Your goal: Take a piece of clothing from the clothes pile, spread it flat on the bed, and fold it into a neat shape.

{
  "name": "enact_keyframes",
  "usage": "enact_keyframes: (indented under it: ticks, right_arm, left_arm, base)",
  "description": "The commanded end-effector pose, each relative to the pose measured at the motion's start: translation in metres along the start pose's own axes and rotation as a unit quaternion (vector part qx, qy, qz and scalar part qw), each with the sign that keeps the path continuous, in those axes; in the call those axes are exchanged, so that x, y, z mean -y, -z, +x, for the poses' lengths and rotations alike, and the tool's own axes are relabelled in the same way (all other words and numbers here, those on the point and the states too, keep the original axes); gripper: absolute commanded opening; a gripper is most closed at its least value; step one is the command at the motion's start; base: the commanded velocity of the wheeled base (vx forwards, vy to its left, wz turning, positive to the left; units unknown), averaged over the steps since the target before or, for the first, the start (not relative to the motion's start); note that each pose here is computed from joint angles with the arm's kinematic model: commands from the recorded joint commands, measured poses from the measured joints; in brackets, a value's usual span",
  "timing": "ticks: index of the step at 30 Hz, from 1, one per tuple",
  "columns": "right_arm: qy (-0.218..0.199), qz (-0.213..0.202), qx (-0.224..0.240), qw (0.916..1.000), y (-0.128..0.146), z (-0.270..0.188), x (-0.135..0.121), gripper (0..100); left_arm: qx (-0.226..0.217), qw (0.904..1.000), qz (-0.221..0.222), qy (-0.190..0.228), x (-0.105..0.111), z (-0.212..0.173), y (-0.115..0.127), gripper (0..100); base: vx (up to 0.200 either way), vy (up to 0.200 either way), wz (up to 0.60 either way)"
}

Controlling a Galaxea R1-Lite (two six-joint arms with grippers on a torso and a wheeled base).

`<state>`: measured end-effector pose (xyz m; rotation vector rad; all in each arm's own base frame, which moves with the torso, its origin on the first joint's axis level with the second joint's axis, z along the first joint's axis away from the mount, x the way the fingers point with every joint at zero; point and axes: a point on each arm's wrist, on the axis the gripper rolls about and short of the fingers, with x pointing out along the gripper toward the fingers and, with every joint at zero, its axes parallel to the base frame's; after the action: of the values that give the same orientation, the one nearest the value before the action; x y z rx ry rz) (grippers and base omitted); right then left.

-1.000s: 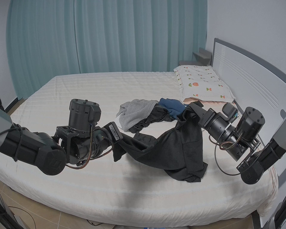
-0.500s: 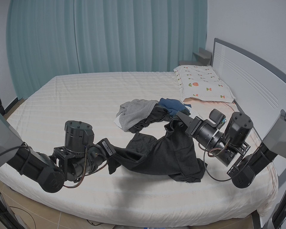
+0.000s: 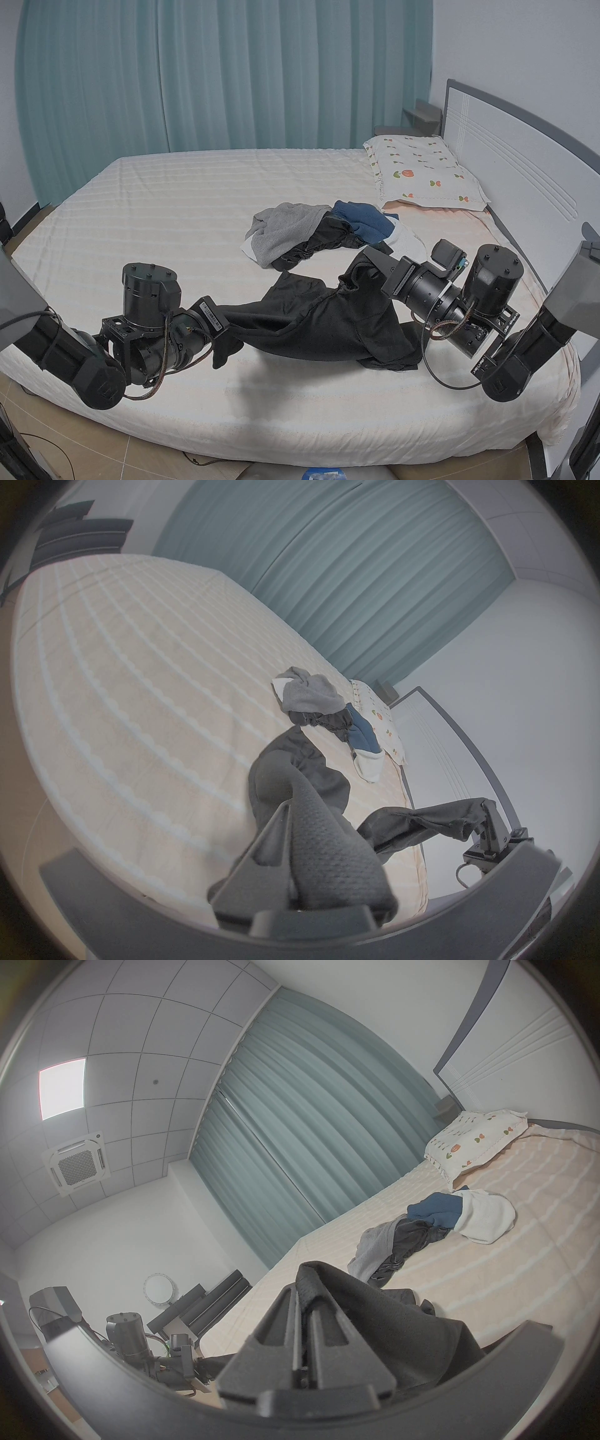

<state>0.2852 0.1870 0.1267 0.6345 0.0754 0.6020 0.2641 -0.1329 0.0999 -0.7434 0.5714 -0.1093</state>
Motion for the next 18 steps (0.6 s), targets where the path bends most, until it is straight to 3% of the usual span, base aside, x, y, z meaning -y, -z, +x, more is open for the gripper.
enact_keyframes:
  ticks: [1,6,18]
  right_arm:
    - [0.001,0.000,-0.002,1.0000,0.001,0.000,0.000,0]
    - [0.003,0.000,-0.008,1.0000,0.004,-0.001,0.001,0]
    - [0.008,0.000,-0.004,1.0000,0.001,0.000,0.003,0]
  left_arm:
    - [0.006,0.9999,-0.010,-0.006,-0.003,0.002,-0.004,0]
    - [0.022,0.9994,-0.023,-0.013,-0.008,0.001,-0.016,0]
    - [0.031,0.9990,-0.029,-0.016,-0.011,0.005,-0.022,0]
  base:
    - [0.000,0.000,0.00]
    - [0.000,0.000,0.00]
    - [0.000,0.200,0.00]
